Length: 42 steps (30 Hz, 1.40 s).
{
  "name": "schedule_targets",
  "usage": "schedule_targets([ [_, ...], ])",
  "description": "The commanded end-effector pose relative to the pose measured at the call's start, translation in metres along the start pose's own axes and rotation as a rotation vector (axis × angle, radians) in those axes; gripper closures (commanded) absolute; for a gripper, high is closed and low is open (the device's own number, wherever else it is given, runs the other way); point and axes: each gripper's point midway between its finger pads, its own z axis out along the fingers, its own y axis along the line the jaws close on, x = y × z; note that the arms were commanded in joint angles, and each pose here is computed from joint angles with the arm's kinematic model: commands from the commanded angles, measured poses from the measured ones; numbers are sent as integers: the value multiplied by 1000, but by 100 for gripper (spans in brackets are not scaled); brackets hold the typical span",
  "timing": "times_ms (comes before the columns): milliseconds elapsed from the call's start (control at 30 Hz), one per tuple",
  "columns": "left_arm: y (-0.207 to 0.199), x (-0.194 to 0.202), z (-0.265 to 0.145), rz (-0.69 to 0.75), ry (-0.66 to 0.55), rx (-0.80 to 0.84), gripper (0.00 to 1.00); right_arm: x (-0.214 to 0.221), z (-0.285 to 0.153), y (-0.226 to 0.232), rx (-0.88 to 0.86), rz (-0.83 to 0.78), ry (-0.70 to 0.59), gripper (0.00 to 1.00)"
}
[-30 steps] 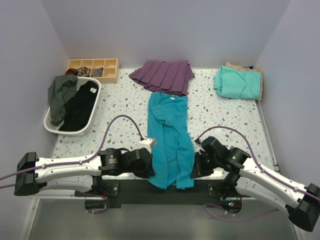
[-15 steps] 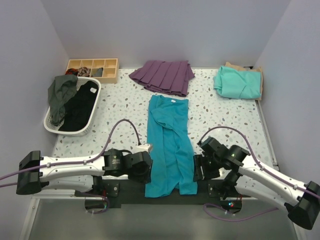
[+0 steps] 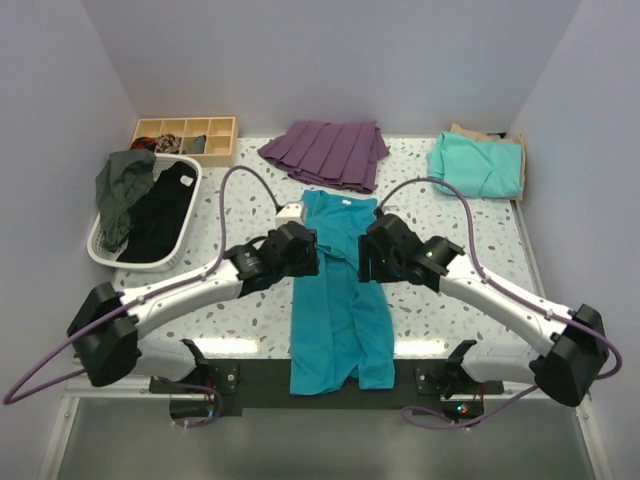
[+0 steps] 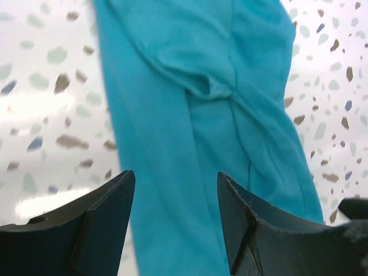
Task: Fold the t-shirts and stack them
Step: Rotate the tshirt 90 degrees
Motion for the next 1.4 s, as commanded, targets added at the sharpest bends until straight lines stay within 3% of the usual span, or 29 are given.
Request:
schedule_targets([
  [0,-49,-74,47,48,-182,167,36,-69,20,19,-45,29,-183,35],
  [133,-71,-92,89,102,-171,253,38,-86,37,9,1,16,-173,36],
  [333,-76,-88,150,127,-90,288,41,-101,39,11,-13,14,-193,34],
  [867,-47,-63,261,178,133,290,42,-46,61,-10,15,55,-36,33],
  [1100,-67,-96,286,195,84,348,42,-17,46,-29,39,89,-3,32],
  [1300,-67,-134,287,224,-14,331,40,-10,23,-42,68,106,-19,31],
  [1367,-58,-131,297,226,15,319,39,-9,18,-43,65,109,-21,30],
])
